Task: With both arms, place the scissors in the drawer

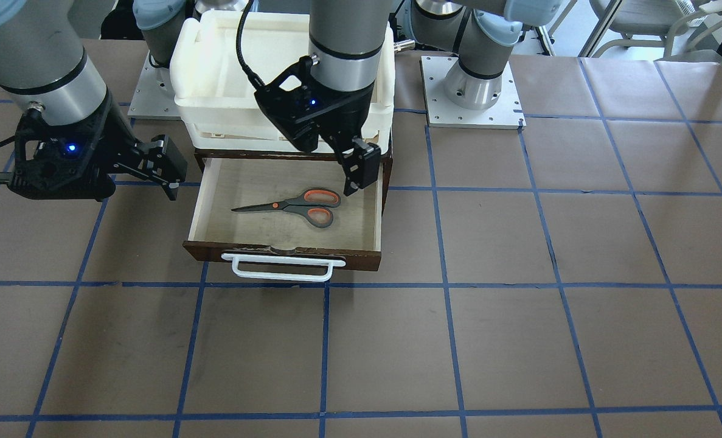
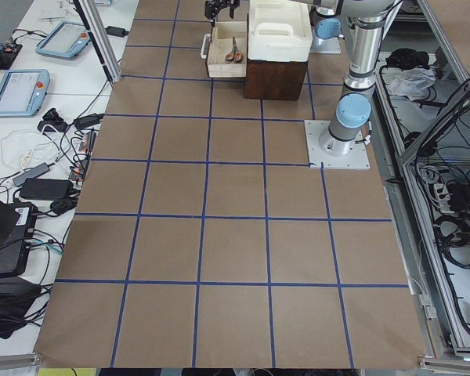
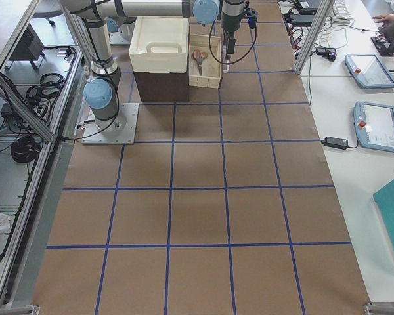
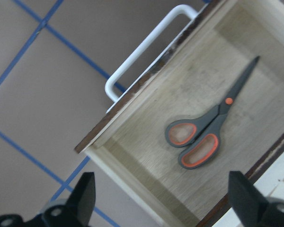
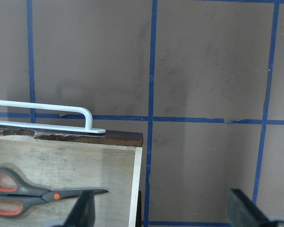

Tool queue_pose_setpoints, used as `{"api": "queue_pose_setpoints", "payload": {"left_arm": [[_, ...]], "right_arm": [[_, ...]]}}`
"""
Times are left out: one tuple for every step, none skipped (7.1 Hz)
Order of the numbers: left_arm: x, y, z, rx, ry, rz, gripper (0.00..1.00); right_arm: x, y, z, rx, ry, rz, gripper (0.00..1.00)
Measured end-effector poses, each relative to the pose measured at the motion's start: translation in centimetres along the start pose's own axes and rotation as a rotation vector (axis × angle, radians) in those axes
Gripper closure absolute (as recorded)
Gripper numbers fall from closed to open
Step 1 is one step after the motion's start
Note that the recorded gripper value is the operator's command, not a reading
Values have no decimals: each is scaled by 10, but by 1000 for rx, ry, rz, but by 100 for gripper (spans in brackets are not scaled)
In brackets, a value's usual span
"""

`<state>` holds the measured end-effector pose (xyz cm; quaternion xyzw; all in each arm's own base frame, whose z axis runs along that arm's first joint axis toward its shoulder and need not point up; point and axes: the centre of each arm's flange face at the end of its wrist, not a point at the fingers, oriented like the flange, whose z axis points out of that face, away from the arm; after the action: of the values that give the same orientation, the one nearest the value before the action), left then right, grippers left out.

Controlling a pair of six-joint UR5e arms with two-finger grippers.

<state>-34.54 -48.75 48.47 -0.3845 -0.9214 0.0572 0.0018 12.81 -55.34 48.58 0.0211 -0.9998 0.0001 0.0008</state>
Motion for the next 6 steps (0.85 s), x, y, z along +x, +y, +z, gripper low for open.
{"api": "queue_pose_setpoints", "payload": {"left_arm": [[-10,15,-23,9,-86,-177,0],[-24,30,-40,30,-128,-351,0],[-44,45,-53,49,-140,-475,0],[-60,57,-60,62,-134,-546,0],[-73,73,-63,68,-126,-598,0],[-86,96,-60,65,-126,-658,0]], "right_arm": [[2,-1,1,-2,1,3,0],[4,-2,2,-1,2,6,0],[5,-2,3,-2,1,8,0],[4,-2,2,-1,1,8,0],[3,-1,0,4,0,22,0],[1,1,-3,8,0,57,0]]}}
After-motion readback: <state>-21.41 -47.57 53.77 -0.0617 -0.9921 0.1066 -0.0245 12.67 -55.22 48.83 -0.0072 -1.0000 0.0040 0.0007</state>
